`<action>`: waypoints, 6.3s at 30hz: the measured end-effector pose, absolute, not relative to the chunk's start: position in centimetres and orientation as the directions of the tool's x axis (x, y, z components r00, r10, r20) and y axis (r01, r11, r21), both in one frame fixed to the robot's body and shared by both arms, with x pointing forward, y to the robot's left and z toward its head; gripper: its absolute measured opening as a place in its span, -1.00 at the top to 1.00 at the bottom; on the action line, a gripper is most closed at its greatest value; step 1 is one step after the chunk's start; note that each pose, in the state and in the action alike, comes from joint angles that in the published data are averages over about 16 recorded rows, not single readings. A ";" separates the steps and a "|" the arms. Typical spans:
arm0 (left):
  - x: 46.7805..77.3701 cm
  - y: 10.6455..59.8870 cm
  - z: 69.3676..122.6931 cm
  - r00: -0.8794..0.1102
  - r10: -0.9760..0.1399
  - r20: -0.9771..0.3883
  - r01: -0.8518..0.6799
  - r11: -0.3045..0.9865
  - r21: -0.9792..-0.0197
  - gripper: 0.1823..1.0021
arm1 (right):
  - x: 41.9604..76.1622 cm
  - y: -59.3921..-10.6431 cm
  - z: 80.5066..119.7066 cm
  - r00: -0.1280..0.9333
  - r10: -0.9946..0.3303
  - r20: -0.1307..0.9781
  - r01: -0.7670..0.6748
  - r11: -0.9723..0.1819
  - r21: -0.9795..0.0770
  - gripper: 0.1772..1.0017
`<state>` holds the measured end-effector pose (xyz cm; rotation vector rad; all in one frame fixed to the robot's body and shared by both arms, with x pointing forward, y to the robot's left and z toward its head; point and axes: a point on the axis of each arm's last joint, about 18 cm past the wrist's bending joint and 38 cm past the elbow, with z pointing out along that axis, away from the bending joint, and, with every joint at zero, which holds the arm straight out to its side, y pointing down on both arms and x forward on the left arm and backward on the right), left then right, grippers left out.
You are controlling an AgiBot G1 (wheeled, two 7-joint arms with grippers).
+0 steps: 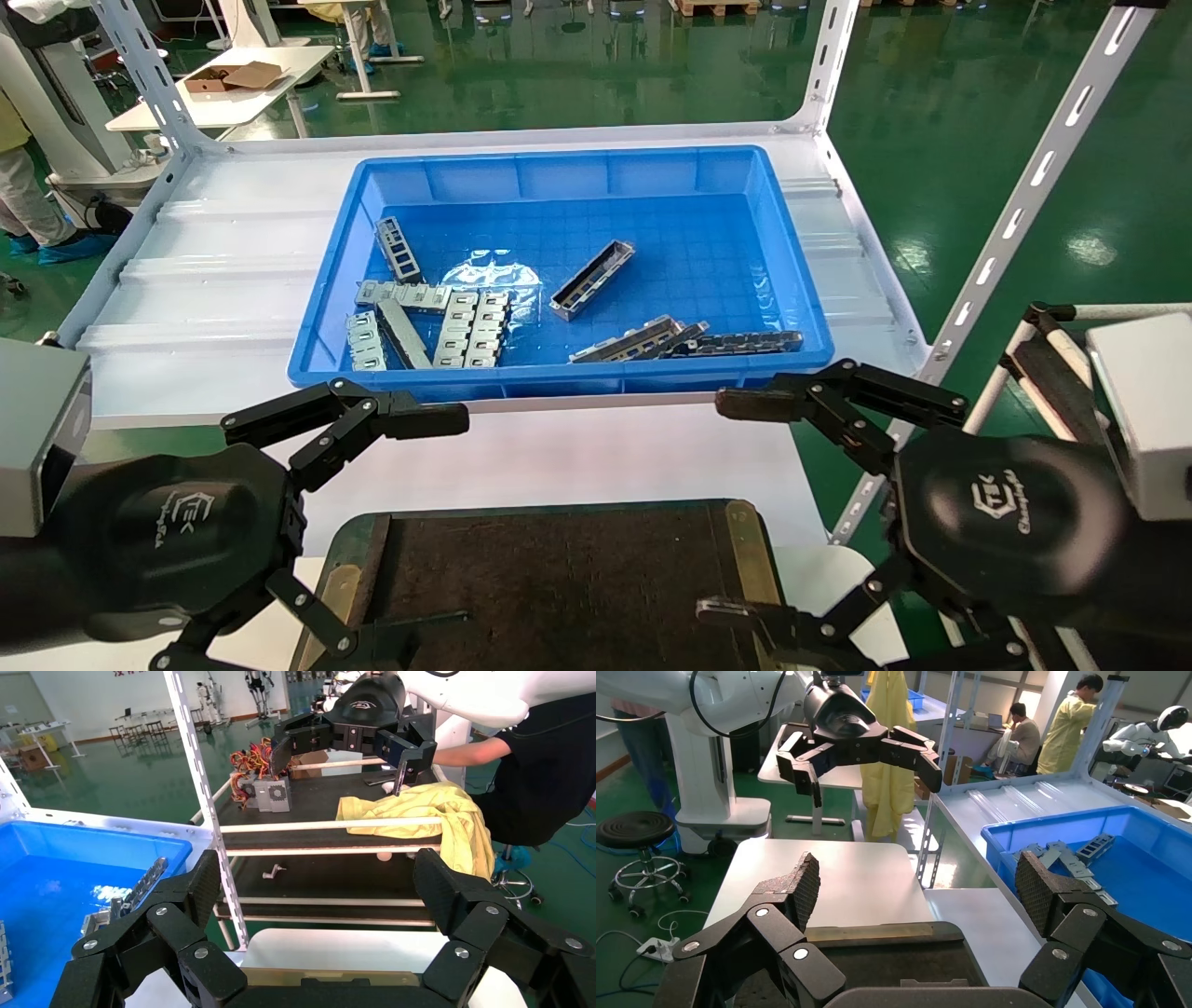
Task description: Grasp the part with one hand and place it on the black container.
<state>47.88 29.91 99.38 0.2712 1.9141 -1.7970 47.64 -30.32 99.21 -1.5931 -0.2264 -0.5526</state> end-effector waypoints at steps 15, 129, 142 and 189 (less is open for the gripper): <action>52.1 28.9 101.0 -0.820 -0.280 -0.499 0.485 0.123 -0.866 -1.00 | 47.6 -30.3 99.2 0.861 -0.181 0.476 0.463 -0.110 -0.880 -1.00; 74.6 19.4 103.5 -0.634 -0.711 -0.305 0.266 0.170 -0.949 0.56 | 47.6 -30.3 99.2 0.861 -0.181 0.476 0.463 -0.110 -0.880 0.91; 69.6 19.3 103.6 -0.791 -0.504 -0.347 0.341 0.108 -0.934 0.56 | 47.6 -30.3 99.2 0.861 -0.181 0.476 0.463 -0.110 -0.880 0.97; 60.6 13.1 69.9 -0.592 -0.774 0.225 -0.231 -0.105 -0.967 0.56 | 47.6 -30.3 99.2 0.861 -0.181 0.476 0.463 -0.110 -0.880 0.97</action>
